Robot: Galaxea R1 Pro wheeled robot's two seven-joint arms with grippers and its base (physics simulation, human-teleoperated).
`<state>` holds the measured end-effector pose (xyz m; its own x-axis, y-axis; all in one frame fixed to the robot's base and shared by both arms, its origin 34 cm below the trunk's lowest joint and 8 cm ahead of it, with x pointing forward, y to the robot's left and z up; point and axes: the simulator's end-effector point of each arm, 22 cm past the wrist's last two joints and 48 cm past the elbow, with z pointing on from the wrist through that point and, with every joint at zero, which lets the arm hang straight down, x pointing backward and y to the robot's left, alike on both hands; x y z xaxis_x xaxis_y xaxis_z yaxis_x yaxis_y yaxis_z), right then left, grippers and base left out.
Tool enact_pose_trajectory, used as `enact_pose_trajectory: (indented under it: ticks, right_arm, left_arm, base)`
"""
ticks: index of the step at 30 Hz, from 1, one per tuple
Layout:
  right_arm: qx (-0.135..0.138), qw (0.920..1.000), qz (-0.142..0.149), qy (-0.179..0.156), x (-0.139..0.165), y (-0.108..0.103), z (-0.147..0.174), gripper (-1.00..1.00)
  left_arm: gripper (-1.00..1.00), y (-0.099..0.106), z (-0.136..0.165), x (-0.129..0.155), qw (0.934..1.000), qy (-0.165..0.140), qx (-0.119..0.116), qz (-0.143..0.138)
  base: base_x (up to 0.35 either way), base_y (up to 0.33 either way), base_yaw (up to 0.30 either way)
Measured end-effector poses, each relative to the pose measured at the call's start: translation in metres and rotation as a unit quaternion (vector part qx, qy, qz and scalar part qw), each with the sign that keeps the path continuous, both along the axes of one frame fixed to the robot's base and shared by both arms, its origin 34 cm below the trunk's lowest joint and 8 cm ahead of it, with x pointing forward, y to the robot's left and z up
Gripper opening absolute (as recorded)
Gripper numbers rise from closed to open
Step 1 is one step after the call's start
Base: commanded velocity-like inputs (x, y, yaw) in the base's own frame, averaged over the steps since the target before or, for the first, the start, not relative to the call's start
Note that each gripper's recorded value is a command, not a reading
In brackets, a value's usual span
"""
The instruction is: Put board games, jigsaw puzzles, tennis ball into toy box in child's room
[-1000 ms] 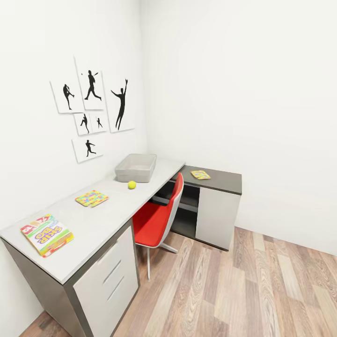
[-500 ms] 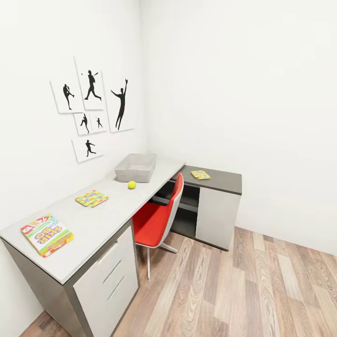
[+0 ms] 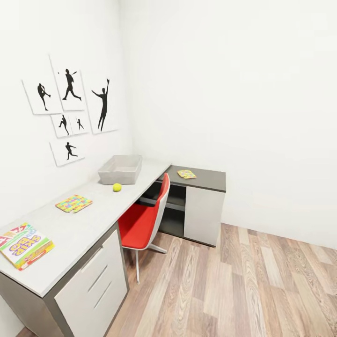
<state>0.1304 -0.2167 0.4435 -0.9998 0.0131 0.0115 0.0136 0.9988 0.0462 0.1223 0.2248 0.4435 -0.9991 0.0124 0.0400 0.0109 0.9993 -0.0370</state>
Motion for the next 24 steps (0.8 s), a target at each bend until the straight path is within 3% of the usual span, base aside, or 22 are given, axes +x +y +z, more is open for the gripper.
enact_pose_trajectory:
  ticks: [11,24]
  right_arm:
    - [-0.002,1.0,0.001,-0.003,0.002,-0.003,0.018,1.0]
    - [-0.004,0.9999,0.0,-0.01,0.005,-0.007,0.038,1.0]
  left_arm:
    - [1.0,0.0,0.018,0.001,1.0,0.0,0.0,0.001]
    - [1.0,0.003,0.039,0.001,1.0,0.0,0.002,0.001]
  base:
    - [0.0,0.0,-0.048]
    - [0.0,0.0,-0.242]
